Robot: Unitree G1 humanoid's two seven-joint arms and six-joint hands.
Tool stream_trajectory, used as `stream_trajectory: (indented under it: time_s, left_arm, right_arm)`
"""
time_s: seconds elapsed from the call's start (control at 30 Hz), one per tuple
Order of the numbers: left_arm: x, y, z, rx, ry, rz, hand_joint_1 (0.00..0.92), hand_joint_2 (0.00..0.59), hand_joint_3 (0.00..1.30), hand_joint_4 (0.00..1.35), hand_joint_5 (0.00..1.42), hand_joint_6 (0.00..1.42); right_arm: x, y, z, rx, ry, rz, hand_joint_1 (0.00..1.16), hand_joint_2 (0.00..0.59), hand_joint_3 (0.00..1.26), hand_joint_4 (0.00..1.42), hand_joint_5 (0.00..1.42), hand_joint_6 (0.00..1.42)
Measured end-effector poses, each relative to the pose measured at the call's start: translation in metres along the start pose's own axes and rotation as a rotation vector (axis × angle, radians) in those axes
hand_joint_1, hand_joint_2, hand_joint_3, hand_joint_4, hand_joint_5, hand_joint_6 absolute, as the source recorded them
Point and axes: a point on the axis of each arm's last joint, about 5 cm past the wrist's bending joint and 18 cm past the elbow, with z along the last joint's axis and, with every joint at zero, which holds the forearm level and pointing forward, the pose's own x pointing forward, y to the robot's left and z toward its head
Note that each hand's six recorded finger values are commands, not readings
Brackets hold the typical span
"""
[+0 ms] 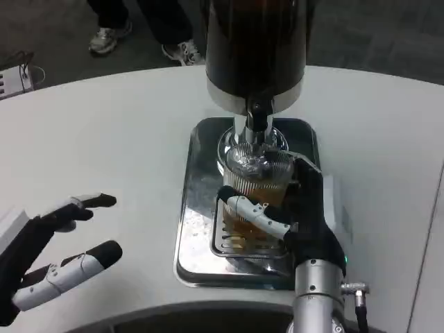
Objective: Grasp the cup under the faucet to collect the drink, then remove the cup.
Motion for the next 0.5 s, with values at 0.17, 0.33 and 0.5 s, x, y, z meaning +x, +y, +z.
stream_trajectory:
  time_s: [0.17, 0.33, 0.5]
  left_arm:
    - [0.005, -0.002, -0.0019, -0.012, -0.001, -0.009, 0.000, 0.067, 0.27, 0.18, 0.21, 0.25]
    - [0.009, -0.003, -0.0028, -0.021, -0.005, -0.012, 0.000, 0.067, 0.27, 0.18, 0.21, 0.25]
    - [0.011, -0.003, -0.0034, -0.024, -0.005, -0.011, 0.000, 0.067, 0.27, 0.18, 0.21, 0.25]
  right_arm:
    - [-0.008, -0.0014, -0.0005, 0.029, 0.005, 0.026, 0.93, 0.260, 1.11, 1.31, 1.40, 1.42]
    - [-0.019, -0.0017, 0.0008, 0.052, -0.003, 0.079, 0.94, 0.263, 1.14, 1.35, 1.42, 1.42]
    - [-0.024, -0.0051, 0.0017, 0.057, -0.005, 0.112, 0.95, 0.263, 1.16, 1.37, 1.42, 1.42]
